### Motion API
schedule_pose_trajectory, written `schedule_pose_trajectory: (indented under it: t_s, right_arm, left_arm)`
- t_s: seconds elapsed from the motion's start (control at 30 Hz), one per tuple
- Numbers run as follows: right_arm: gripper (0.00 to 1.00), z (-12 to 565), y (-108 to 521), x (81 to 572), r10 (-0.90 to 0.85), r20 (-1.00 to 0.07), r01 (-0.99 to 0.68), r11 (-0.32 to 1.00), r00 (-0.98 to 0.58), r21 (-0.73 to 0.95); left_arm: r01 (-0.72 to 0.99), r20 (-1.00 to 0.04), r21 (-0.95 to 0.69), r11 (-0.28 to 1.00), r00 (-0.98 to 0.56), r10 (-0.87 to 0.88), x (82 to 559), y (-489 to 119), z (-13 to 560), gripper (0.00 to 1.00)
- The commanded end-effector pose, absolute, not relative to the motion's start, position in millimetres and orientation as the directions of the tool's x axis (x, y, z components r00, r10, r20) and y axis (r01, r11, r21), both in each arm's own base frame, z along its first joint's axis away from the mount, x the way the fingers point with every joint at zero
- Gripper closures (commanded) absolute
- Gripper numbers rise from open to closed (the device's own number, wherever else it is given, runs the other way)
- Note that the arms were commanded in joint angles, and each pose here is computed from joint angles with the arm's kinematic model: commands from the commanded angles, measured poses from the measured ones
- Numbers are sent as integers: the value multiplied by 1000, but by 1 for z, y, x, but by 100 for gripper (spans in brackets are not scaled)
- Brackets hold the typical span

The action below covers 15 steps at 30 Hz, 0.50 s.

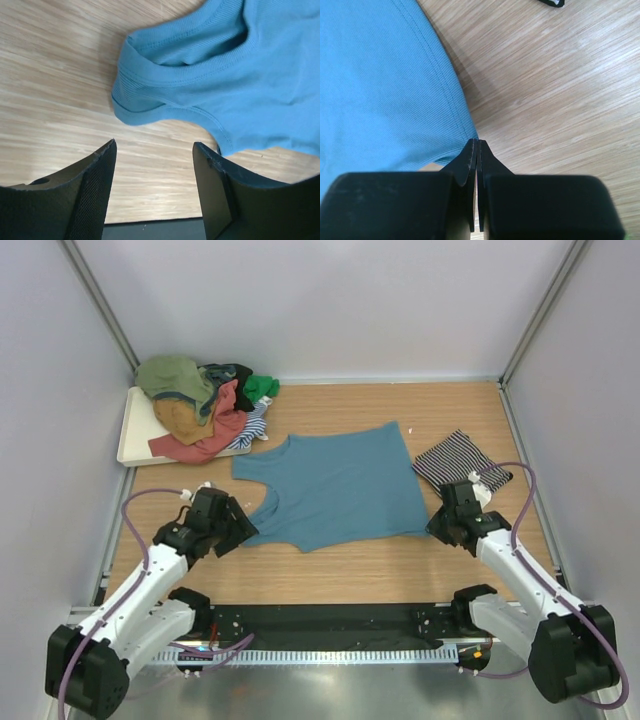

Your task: Fold and stack the tank tops

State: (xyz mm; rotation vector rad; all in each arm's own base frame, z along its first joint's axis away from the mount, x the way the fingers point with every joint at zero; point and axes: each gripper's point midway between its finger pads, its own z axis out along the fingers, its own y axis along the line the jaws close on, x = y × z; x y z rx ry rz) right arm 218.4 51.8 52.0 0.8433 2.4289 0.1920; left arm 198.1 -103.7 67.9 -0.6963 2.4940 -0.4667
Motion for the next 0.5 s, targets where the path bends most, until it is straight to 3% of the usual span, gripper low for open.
schedule_pose_trajectory:
  t_s: [0.0, 0.13, 0.23, 0.37, 0.47]
  right_arm:
    - [96, 51, 52, 218, 611, -443, 541, 790, -656, 289]
    - [93, 47, 47, 219, 605, -452, 556, 792, -656, 252]
    - [93, 46, 44, 221, 604, -460, 561, 791, -651, 245]
    - [93, 41, 47, 222, 603, -451, 556, 793, -658, 249]
    - [93, 41, 49, 225, 600, -452, 548, 796, -661, 256]
  left_arm:
    - [-366, -446, -384, 848, -730, -518, 202, -100, 88, 36]
    - [-241, -462, -405, 882, -779, -424, 200, -128, 99, 45]
    - [-135, -461, -421, 897, -820, -339, 194, -159, 100, 46]
    - [-2, -470, -412, 911, -856, -214, 186, -211, 85, 47]
    - [38, -467, -378, 925, -870, -155, 185, -237, 70, 54]
